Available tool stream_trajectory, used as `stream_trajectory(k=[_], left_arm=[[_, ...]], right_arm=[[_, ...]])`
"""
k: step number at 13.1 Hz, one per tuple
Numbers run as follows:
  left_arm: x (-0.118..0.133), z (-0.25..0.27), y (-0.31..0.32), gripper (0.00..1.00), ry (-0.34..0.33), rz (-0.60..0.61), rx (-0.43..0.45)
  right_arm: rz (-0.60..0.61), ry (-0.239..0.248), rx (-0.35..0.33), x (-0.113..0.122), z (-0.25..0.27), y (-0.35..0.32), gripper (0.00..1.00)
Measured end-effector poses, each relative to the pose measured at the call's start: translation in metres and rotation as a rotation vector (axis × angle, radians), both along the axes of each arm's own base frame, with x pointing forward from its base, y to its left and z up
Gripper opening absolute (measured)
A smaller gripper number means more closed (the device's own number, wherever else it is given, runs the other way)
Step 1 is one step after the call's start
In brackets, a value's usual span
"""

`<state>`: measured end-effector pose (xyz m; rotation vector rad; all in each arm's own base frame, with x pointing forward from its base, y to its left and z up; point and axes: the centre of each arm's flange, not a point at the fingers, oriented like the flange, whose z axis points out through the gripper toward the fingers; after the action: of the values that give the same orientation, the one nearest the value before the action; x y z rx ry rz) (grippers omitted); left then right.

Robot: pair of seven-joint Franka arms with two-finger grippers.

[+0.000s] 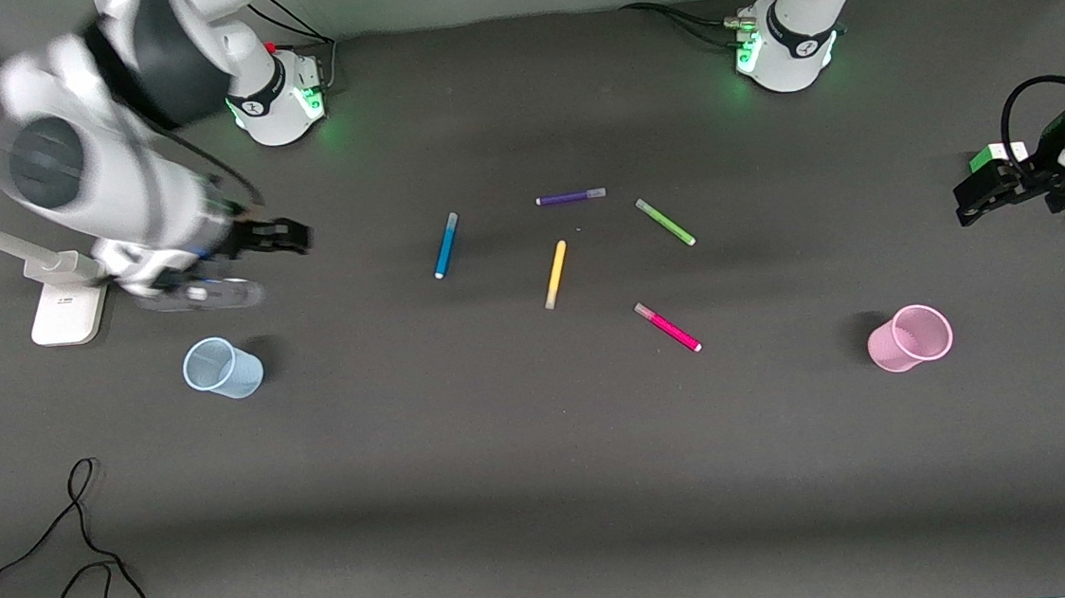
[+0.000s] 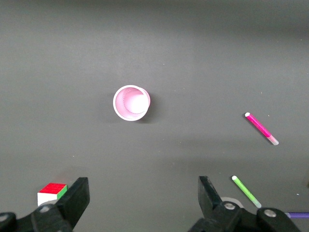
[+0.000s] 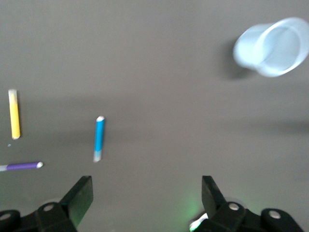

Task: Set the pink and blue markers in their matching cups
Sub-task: 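Reach the right gripper to the blue marker while the left gripper reaches the pink marker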

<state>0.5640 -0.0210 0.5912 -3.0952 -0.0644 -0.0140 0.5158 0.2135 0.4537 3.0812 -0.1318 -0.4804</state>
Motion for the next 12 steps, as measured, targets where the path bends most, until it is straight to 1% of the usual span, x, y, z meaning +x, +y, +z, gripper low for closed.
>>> stream_trajectory(k=[1,2,4,6,7,9,12], left_arm=[[0.001,-0.003,-0.005,1.0,0.004,0.012,-0.001],[0.003,-0.008,-0.016,1.0,0.009,0.029,-0.001],[0.007,-0.023,-0.055,1.0,0.025,0.075,0.001],[0.012,-0.05,-0.103,1.0,0.047,0.126,0.007],[0.015,-0.067,-0.126,1.0,0.059,0.15,0.011],[0.022,-0.108,-0.171,1.0,0.071,0.196,0.019],[0.03,-0.17,-0.221,1.0,0.068,0.291,0.019]], right_arm=[[-0.031,0.05,-0.012,-0.005,-0.027,0.027,1.0],[-0.056,0.088,-0.028,-0.011,-0.055,0.052,1.0],[-0.097,0.135,-0.051,-0.021,-0.108,0.093,1.0],[-0.141,0.17,-0.044,-0.023,-0.153,0.102,1.0],[-0.162,0.178,-0.038,-0.023,-0.173,0.101,1.0],[-0.19,0.174,-0.036,-0.027,-0.211,0.099,1.0],[-0.216,0.172,-0.042,-0.041,-0.255,0.096,1.0]])
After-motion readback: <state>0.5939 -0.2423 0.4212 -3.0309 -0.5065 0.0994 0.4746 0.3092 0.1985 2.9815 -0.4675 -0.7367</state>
